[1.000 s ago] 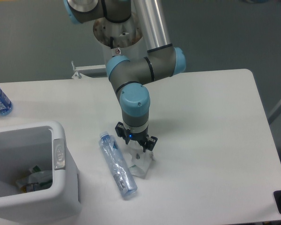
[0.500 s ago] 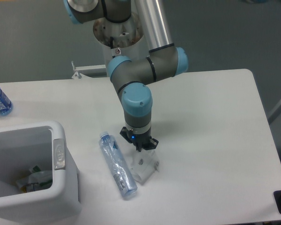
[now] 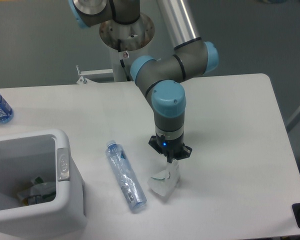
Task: Place the trash in the trash can
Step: 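Lift the grasped plastic cup up off the table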
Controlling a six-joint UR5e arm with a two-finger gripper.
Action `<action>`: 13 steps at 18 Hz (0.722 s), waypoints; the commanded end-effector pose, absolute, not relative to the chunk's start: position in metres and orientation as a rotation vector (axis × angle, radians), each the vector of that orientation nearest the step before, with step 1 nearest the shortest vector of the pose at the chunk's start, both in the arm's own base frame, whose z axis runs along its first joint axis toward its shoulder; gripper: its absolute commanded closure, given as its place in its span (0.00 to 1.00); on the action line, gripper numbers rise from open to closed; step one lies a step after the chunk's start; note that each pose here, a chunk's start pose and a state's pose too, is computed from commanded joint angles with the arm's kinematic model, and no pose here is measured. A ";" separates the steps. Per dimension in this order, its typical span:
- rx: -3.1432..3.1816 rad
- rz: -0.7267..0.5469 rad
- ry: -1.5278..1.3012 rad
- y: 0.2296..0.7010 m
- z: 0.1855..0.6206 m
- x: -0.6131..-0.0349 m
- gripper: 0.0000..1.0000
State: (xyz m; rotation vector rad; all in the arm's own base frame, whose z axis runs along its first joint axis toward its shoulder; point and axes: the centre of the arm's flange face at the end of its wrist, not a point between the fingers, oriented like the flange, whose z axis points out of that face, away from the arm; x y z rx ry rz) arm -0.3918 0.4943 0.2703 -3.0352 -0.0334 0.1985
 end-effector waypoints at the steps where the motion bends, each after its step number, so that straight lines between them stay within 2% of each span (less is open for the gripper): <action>1: -3.033 0.199 -0.036 0.493 0.271 -0.393 1.00; 7: -3.010 0.240 -0.017 0.487 0.293 -0.405 1.00; 10: -2.939 0.285 -0.021 0.490 0.330 -0.411 1.00; 13: -2.826 0.278 -0.072 0.476 0.371 -0.424 1.00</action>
